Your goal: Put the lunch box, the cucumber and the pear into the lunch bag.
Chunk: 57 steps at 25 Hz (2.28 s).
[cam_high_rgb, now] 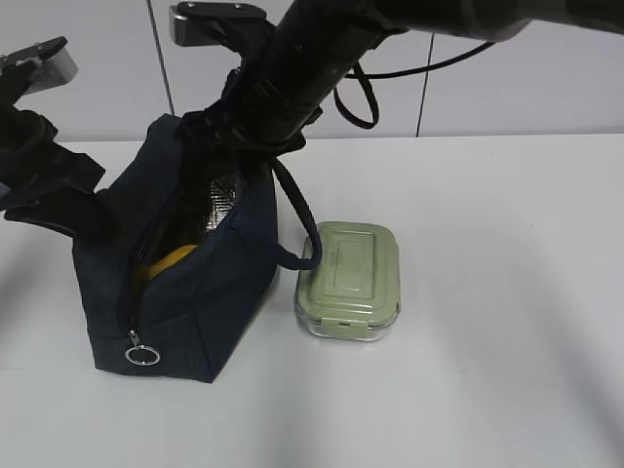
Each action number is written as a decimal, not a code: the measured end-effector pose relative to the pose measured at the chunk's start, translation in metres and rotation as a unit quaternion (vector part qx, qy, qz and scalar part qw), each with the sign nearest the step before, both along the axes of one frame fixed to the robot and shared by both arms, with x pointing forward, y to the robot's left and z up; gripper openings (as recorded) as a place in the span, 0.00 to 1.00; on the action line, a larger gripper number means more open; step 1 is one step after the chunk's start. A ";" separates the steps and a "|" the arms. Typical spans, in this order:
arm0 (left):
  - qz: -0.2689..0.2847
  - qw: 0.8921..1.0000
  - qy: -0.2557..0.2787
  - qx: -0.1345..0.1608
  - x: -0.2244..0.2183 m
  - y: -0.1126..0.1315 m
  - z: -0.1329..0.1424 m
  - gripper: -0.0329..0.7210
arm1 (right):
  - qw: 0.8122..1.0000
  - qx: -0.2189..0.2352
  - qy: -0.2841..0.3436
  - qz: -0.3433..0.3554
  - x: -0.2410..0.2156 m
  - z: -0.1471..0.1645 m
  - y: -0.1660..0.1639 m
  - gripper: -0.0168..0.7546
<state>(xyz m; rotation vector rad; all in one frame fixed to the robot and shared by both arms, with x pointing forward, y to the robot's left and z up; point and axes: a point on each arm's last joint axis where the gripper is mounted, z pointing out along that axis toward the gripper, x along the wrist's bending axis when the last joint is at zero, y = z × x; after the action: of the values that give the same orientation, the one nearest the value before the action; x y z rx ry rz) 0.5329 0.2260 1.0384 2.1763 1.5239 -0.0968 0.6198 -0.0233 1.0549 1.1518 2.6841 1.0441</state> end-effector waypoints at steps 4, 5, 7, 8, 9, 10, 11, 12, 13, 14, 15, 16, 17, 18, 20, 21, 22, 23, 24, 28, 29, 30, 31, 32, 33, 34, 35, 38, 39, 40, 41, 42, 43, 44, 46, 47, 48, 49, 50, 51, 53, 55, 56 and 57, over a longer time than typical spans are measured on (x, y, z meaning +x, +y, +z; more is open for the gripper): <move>-0.001 1.000 0.000 0.001 0.000 0.000 0.000 0.05 | 0.999 0.012 -0.015 -0.029 -0.001 0.025 -0.026 0.77; -0.001 1.000 0.001 0.003 0.000 0.000 0.000 0.05 | 0.999 0.012 -0.013 -0.043 -0.001 0.029 -0.039 0.76; -0.002 1.000 0.000 0.004 0.000 0.001 0.000 0.05 | 0.997 0.005 0.006 -0.077 -0.002 0.021 -0.067 0.76; -0.002 1.000 0.000 0.004 0.000 0.001 0.000 0.05 | 0.995 0.002 0.023 -0.101 -0.001 0.010 -0.085 0.76; -0.002 1.000 0.000 0.004 0.000 0.001 0.000 0.05 | 0.991 0.006 0.036 -0.128 -0.002 0.002 -0.103 0.75; -0.002 1.000 0.000 0.004 0.000 0.001 0.000 0.04 | 0.986 0.015 0.060 -0.154 -0.005 -0.010 -0.118 0.75; -0.002 1.000 0.000 0.004 0.000 0.001 0.000 0.04 | 0.978 0.030 0.088 -0.186 -0.007 -0.024 -0.140 0.75; -0.002 1.000 0.000 0.004 0.000 0.001 0.000 0.04 | 0.972 0.047 0.114 -0.201 -0.010 -0.037 -0.152 0.75; -0.002 1.000 0.000 0.004 0.000 0.001 0.000 0.04 | 0.967 0.061 0.128 -0.214 -0.010 -0.044 -0.162 0.75; -0.002 1.000 0.000 0.004 0.000 0.000 0.000 0.04 | 0.959 0.087 0.152 -0.225 -0.013 -0.055 -0.170 0.75; -0.002 1.000 0.000 0.004 0.000 0.000 0.000 0.04 | 0.952 0.106 0.164 -0.234 -0.014 -0.061 -0.175 0.75; -0.002 1.000 0.000 0.004 0.000 0.000 0.000 0.04 | 0.944 0.129 0.179 -0.245 -0.015 -0.069 -0.180 0.75; -0.002 1.000 0.000 0.004 0.000 0.000 0.000 0.04 | 0.940 0.139 0.188 -0.250 -0.014 -0.075 -0.183 0.75; -0.002 1.000 0.000 0.004 0.000 0.000 0.000 0.04 | 0.936 0.145 0.196 -0.254 -0.014 -0.081 -0.187 0.75; -0.001 1.000 -0.001 0.004 0.000 0.001 0.000 0.04 | 0.931 0.150 0.212 -0.257 -0.014 -0.092 -0.190 0.75; -0.001 1.000 -0.001 0.004 0.000 0.001 0.000 0.04 | 0.929 0.151 0.221 -0.255 -0.014 -0.098 -0.191 0.75; -0.001 1.000 -0.001 0.004 0.000 0.001 0.000 0.04 | 0.927 0.156 0.227 -0.253 -0.014 -0.102 -0.191 0.75; -0.001 1.000 -0.001 0.004 0.000 0.001 0.000 0.04 | 0.923 0.170 0.236 -0.253 -0.014 -0.108 -0.190 0.75; -0.001 1.000 -0.001 0.004 0.000 0.001 0.000 0.04 | 0.919 0.184 0.241 -0.253 -0.015 -0.112 -0.191 0.75; -0.002 1.000 0.000 0.006 0.000 0.001 0.000 0.04 | 0.904 0.237 0.240 -0.263 -0.024 -0.128 -0.194 0.75; -0.002 1.000 0.000 0.006 0.000 0.001 0.000 0.04 | 0.901 0.244 0.239 -0.266 -0.027 -0.133 -0.198 0.75; -0.002 1.000 0.000 0.006 0.000 0.001 0.000 0.04 | 0.901 0.247 0.240 -0.264 -0.028 -0.137 -0.199 0.75; -0.002 1.000 0.000 0.006 0.000 0.001 0.000 0.04 | 0.900 0.252 0.241 -0.262 -0.028 -0.141 -0.200 0.75; -0.002 1.000 0.000 0.006 0.000 0.001 0.000 0.04 | 0.899 0.258 0.243 -0.256 -0.028 -0.145 -0.200 0.75; -0.002 1.000 0.000 0.006 0.000 0.001 0.000 0.04 | 0.896 0.272 0.246 -0.252 -0.027 -0.148 -0.199 0.75; -0.002 1.000 0.000 0.006 0.000 0.001 0.000 0.04 | 0.892 0.285 0.251 -0.248 -0.026 -0.152 -0.198 0.75; -0.002 1.000 0.000 0.006 0.000 0.001 0.000 0.04 | 0.886 0.297 0.257 -0.246 -0.025 -0.157 -0.197 0.75; -0.003 1.000 0.000 0.006 0.000 0.001 0.000 0.04 | 0.878 0.311 0.268 -0.248 -0.024 -0.170 -0.196 0.75; -0.003 1.000 0.000 0.006 0.000 0.001 0.000 0.04 | 0.877 0.311 0.269 -0.248 -0.024 -0.174 -0.196 0.75; -0.003 1.000 0.000 0.006 0.000 0.001 0.000 0.04 | 0.877 0.310 0.271 -0.248 -0.024 -0.177 -0.196 0.75; -0.003 1.000 0.000 0.006 0.000 0.001 0.000 0.04 | 0.877 0.311 0.270 -0.248 -0.023 -0.178 -0.196 0.75; -0.003 1.000 0.000 0.006 0.000 0.001 0.000 0.04 | 0.877 0.312 0.269 -0.249 -0.023 -0.179 -0.196 0.75; -0.003 1.000 0.000 0.006 0.000 0.001 0.000 0.04 | 0.877 0.313 0.267 -0.249 -0.023 -0.179 -0.196 0.75; -0.003 1.000 0.000 0.006 0.000 0.001 0.000 0.04 | 0.877 0.314 0.264 -0.249 -0.022 -0.178 -0.196 0.75; -0.003 1.000 0.000 0.006 0.000 0.001 0.000 0.04 | 0.878 0.314 0.262 -0.247 -0.022 -0.179 -0.196 0.75; -0.003 1.000 0.000 0.006 0.000 0.001 0.000 0.04 | 0.878 0.315 0.261 -0.247 -0.022 -0.179 -0.196 0.75; -0.003 1.000 0.000 0.006 0.000 0.001 0.000 0.04 | 0.879 0.315 0.260 -0.247 -0.022 -0.179 -0.196 0.75; -0.003 1.000 0.000 0.006 0.000 0.001 0.000 0.04 | 0.879 0.315 0.259 -0.247 -0.022 -0.179 -0.196 0.75; -0.003 1.000 0.000 0.006 0.000 0.001 0.000 0.04 | 0.879 0.316 0.258 -0.247 -0.022 -0.179 -0.196 0.75; -0.003 1.000 0.000 0.006 0.000 0.001 0.000 0.04 | 0.877 0.319 0.258 -0.250 -0.021 -0.178 -0.197 0.75; -0.003 1.000 0.000 0.006 0.000 0.001 0.000 0.04 | 0.876 0.321 0.258 -0.252 -0.021 -0.179 -0.197 0.75; -0.003 1.000 0.000 0.006 0.000 0.001 0.000 0.04 | 0.876 0.321 0.258 -0.252 -0.021 -0.179 -0.197 0.74; -0.003 1.000 0.000 0.006 0.000 0.001 0.000 0.04 | 0.876 0.320 0.257 -0.252 -0.021 -0.180 -0.196 0.74; -0.003 1.000 0.000 0.006 0.000 0.001 0.000 0.04 | 0.878 0.319 0.255 -0.250 -0.021 -0.180 -0.196 0.74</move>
<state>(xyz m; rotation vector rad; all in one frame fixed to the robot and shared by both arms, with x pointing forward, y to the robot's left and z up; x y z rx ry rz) 0.5326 0.2268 1.0379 2.1910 1.5225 -0.0900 0.5990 -0.2188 0.8752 2.3666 2.1029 1.7579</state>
